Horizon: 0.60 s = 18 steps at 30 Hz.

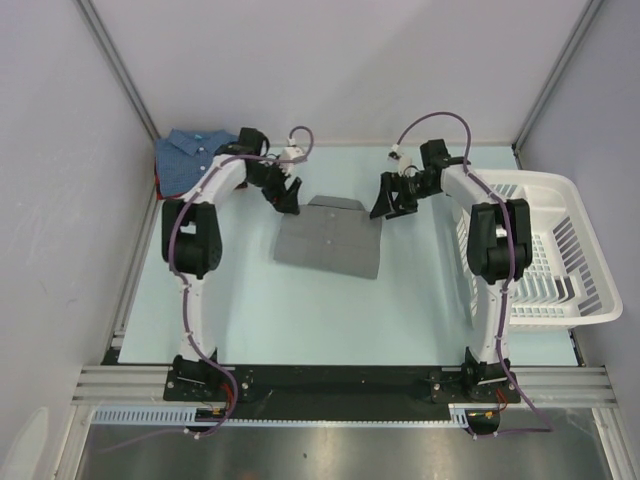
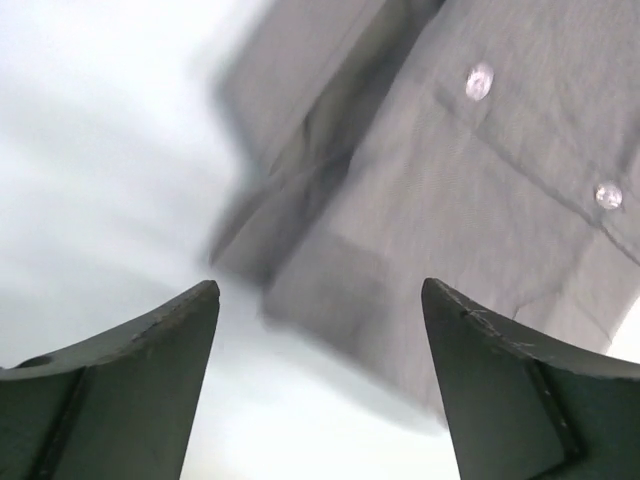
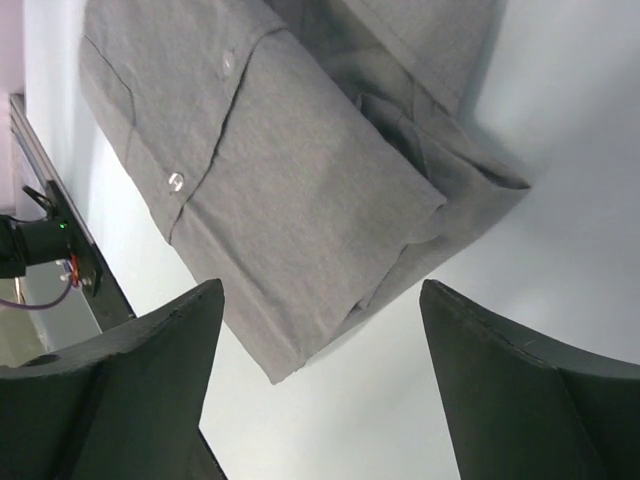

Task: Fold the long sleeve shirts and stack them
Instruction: Fold the shirt

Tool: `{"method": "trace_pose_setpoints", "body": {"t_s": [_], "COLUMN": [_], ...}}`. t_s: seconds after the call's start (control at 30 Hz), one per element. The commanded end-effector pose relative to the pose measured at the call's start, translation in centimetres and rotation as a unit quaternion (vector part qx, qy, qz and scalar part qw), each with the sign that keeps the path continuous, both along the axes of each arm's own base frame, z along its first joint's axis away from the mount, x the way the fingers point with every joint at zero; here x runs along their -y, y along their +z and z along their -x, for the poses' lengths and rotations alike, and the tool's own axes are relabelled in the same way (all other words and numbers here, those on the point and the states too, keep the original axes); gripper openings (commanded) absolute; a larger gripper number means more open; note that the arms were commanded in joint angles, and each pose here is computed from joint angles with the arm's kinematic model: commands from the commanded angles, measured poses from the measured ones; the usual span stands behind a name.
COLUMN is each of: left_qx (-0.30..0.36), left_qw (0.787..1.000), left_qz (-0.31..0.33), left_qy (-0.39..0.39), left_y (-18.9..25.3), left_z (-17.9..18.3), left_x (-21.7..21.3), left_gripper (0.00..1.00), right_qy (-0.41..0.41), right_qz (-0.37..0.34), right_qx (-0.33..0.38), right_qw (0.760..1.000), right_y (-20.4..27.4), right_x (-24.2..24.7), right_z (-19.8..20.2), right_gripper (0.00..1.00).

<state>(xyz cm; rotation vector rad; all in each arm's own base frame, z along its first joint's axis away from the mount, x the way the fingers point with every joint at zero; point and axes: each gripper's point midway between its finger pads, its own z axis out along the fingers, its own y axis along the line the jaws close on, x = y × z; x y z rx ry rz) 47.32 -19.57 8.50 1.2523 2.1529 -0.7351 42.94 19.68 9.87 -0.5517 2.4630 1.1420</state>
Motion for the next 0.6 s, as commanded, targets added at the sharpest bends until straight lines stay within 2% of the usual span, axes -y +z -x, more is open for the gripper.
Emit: {"method": "trace_pose_setpoints", "body": {"t_s": [0.0,0.1,0.2,0.23,0.27,0.37,0.4,0.47,0.5,0.57], "left_qx": [-0.049,-0.107,-0.156,-0.161,-0.185,-0.243,-0.253,-0.280,-0.287,-0.300], "left_qw": [0.996,0.987,0.975,0.972,0.968,0.952,0.949,0.941,0.939,0.935], "left_qz": [0.054,0.078,0.100,0.110,0.112,0.147,0.149,0.157,0.156,0.155], "left_qy": [0.046,0.090,0.121,0.127,0.129,0.118,0.117,0.111,0.110,0.109], "left_y": [2.9,1.2,-0.5,-0.3,-1.3,-1.5,-1.6,-1.7,-1.7,-1.4], "left_z": [3.0,4.4,6.1,6.4,7.6,10.7,11.5,13.8,14.6,16.7], "left_x": [-0.3,-0.6,-0.8,-0.6,-0.6,0.3,0.4,0.5,0.6,0.4], "left_gripper": [0.90,0.92,0.92,0.92,0.92,0.83,0.74,0.62,0.53,0.50], "right_qy": [0.019,-0.011,-0.016,-0.019,-0.016,-0.012,-0.007,0.011,0.014,0.044], "right_qz": [0.018,0.011,0.010,0.008,0.002,-0.021,-0.023,-0.032,-0.031,-0.034], "right_qx": [-0.023,-0.071,-0.075,-0.097,-0.099,-0.125,-0.128,-0.141,-0.163,-0.174], "right_qw": [0.999,0.997,0.997,0.995,0.995,0.992,0.992,0.989,0.986,0.983], "right_y": [-2.3,-4.3,-4.7,-5.5,-5.4,-6.2,-6.3,-6.7,-6.5,-6.8], "right_x": [-1.7,-1.3,-1.1,-1.2,-1.4,-2.2,-2.4,-2.6,-2.5,-2.2], "right_z": [2.2,3.4,4.5,5.8,6.3,7.9,8.2,9.8,10.9,13.1], "right_gripper": [0.88,0.91,0.91,0.91,0.90,0.76,0.62,0.46,0.29,0.07]}}
